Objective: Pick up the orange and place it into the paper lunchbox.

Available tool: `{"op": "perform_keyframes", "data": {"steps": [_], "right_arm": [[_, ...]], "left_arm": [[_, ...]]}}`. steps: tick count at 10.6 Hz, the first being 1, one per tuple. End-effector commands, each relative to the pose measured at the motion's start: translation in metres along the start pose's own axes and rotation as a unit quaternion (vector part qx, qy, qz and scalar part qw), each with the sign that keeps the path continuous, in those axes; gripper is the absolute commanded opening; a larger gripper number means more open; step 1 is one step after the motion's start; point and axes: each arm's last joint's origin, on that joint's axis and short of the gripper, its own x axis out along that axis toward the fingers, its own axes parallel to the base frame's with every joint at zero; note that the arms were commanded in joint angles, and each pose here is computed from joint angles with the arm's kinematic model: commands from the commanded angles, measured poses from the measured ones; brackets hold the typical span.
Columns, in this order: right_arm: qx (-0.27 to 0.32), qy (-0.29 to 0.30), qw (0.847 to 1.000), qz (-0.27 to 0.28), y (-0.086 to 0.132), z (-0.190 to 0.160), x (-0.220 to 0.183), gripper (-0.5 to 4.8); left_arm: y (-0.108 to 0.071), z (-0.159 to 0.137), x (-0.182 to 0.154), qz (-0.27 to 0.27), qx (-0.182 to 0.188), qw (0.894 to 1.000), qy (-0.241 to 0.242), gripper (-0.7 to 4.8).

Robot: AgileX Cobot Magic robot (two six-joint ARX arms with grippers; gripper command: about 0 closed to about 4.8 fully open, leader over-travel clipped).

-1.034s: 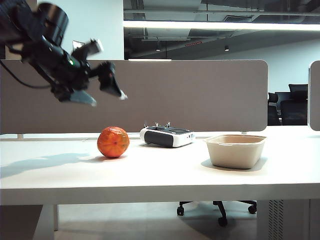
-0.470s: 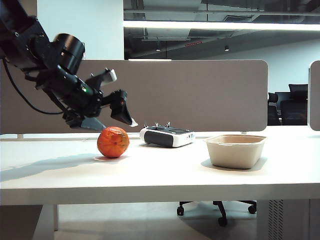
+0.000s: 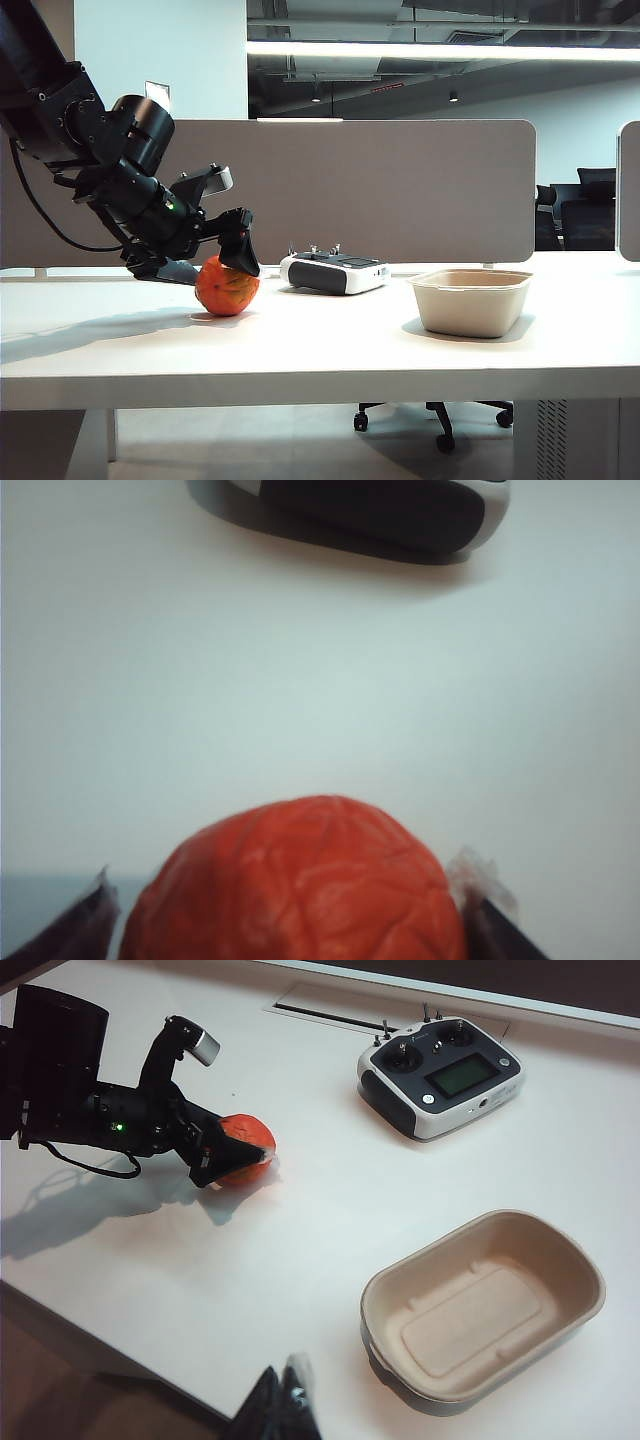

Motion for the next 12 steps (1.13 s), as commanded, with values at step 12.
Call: {"op": "perform_keyframes", "data": {"steps": [12], "right_arm": [[0.002, 0.049, 0.999, -0.005, 0.000, -0.009, -0.002, -0.05]], "left_arm": [[-0.016, 0.049, -0.023, -0.065, 0.024, 0.996, -0.048, 3.71]]}}
